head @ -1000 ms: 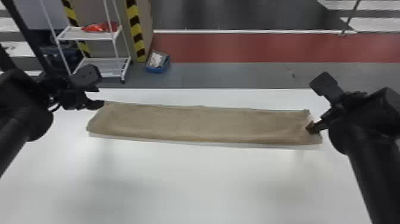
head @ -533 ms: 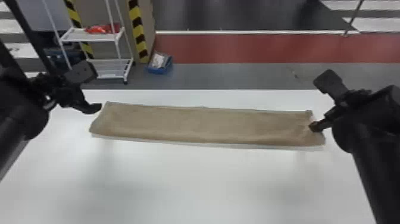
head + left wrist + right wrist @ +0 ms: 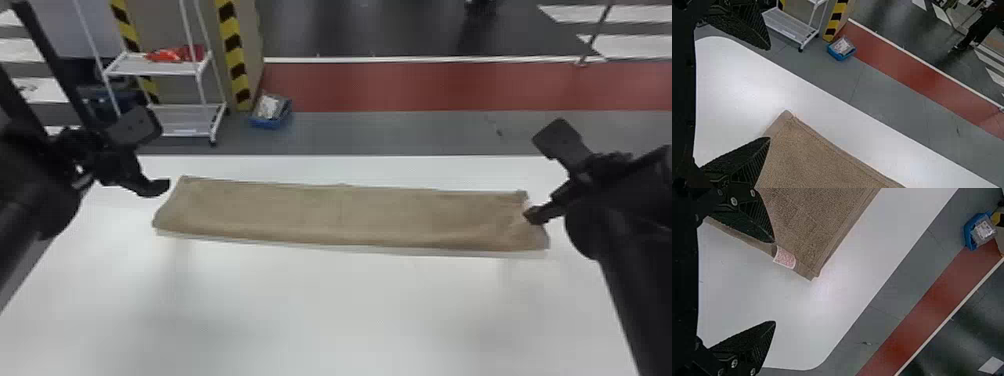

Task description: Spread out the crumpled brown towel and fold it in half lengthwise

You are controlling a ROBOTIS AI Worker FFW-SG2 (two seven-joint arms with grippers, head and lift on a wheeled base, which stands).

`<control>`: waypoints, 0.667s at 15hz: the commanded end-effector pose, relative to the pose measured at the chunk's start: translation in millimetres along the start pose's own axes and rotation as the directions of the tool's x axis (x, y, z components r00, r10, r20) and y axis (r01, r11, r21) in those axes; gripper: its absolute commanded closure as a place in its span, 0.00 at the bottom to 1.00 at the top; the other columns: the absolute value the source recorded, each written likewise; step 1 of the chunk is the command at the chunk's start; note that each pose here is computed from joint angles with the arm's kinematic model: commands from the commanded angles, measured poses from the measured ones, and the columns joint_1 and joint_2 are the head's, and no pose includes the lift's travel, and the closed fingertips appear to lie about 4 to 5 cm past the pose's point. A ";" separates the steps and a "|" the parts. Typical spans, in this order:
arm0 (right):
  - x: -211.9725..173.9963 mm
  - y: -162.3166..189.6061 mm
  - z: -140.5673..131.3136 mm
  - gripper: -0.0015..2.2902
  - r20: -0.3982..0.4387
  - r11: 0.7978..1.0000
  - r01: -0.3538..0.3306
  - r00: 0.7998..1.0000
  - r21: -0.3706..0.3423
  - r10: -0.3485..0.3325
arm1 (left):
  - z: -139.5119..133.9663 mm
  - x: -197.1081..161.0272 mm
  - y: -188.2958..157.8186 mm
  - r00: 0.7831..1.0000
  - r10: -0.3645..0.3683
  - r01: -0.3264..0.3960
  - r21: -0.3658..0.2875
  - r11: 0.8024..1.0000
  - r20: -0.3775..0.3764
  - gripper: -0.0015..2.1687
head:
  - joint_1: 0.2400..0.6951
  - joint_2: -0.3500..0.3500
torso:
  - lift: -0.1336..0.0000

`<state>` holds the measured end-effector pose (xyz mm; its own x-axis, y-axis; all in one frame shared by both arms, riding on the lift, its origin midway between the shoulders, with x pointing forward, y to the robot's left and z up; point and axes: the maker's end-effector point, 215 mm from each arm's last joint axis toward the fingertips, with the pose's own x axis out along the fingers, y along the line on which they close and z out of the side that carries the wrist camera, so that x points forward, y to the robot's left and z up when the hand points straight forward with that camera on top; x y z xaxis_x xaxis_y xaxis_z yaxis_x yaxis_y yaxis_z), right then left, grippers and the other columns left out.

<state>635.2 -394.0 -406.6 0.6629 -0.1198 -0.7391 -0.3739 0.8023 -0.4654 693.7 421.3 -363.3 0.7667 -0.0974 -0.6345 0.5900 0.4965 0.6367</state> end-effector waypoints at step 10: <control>0.1 1.3 0.7 0.07 0.008 1.000 -0.011 1.000 0.013 0.011 | -7.9 -2.7 0.7 1.000 -0.005 0.005 -0.005 1.000 -0.011 0.04 | 0.95 0.54 | 0.07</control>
